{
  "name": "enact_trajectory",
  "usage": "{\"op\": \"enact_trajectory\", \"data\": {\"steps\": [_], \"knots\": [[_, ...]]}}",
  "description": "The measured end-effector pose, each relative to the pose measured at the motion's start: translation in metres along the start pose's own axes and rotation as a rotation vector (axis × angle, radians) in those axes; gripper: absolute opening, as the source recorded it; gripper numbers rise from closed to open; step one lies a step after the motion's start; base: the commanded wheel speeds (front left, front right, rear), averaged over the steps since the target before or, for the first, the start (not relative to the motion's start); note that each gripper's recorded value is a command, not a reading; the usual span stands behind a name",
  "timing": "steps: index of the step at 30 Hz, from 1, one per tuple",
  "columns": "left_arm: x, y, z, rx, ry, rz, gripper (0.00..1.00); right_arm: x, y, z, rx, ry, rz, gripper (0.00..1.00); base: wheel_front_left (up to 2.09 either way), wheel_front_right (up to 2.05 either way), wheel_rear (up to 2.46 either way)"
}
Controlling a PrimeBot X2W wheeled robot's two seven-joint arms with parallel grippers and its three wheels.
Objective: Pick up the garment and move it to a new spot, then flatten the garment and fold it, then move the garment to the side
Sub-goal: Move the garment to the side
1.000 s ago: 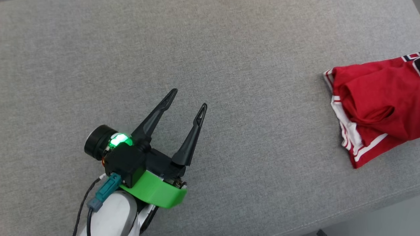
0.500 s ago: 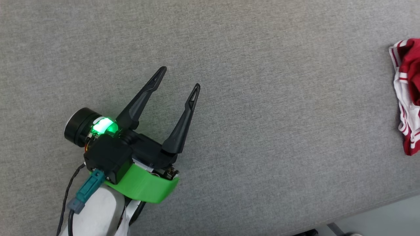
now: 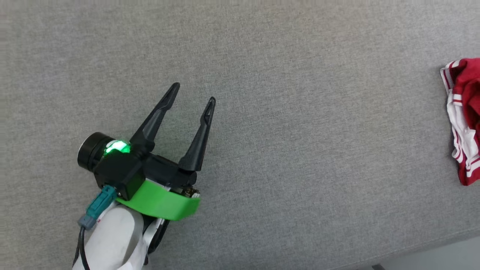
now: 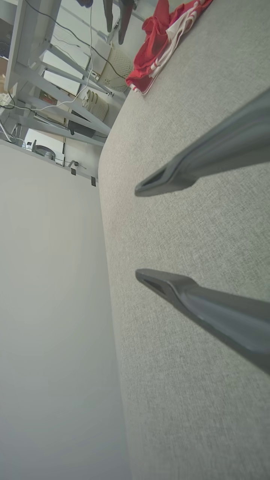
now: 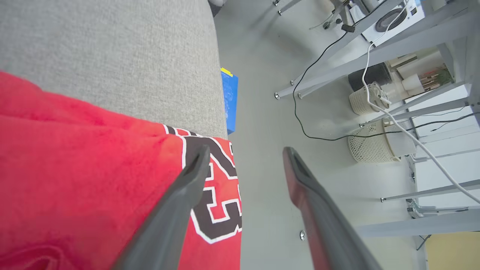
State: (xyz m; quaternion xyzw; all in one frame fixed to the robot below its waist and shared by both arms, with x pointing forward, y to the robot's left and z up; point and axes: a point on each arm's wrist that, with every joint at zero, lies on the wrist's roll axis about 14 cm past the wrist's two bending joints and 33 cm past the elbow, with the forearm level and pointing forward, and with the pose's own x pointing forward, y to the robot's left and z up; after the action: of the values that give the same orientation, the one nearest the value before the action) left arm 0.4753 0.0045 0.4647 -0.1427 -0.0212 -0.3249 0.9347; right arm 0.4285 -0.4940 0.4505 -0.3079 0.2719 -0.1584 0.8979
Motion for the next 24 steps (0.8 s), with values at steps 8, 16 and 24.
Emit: {"op": "enact_trajectory", "data": {"steps": [8,16,24], "knots": [[-0.029,0.019,0.024,0.046,-0.011,0.144,1.00,-0.027,0.003,0.094,0.166,-0.326,0.023,1.00,0.00,0.00,0.00],[-0.077,0.038,0.054,0.097,-0.032,0.311,1.00,-0.090,0.041,0.162,0.394,-0.578,0.143,1.00,0.00,0.00,0.00],[-0.125,0.045,0.082,0.139,-0.079,0.434,1.00,-0.151,0.092,0.191,0.581,-0.717,0.270,1.00,0.00,0.00,0.00]]}}
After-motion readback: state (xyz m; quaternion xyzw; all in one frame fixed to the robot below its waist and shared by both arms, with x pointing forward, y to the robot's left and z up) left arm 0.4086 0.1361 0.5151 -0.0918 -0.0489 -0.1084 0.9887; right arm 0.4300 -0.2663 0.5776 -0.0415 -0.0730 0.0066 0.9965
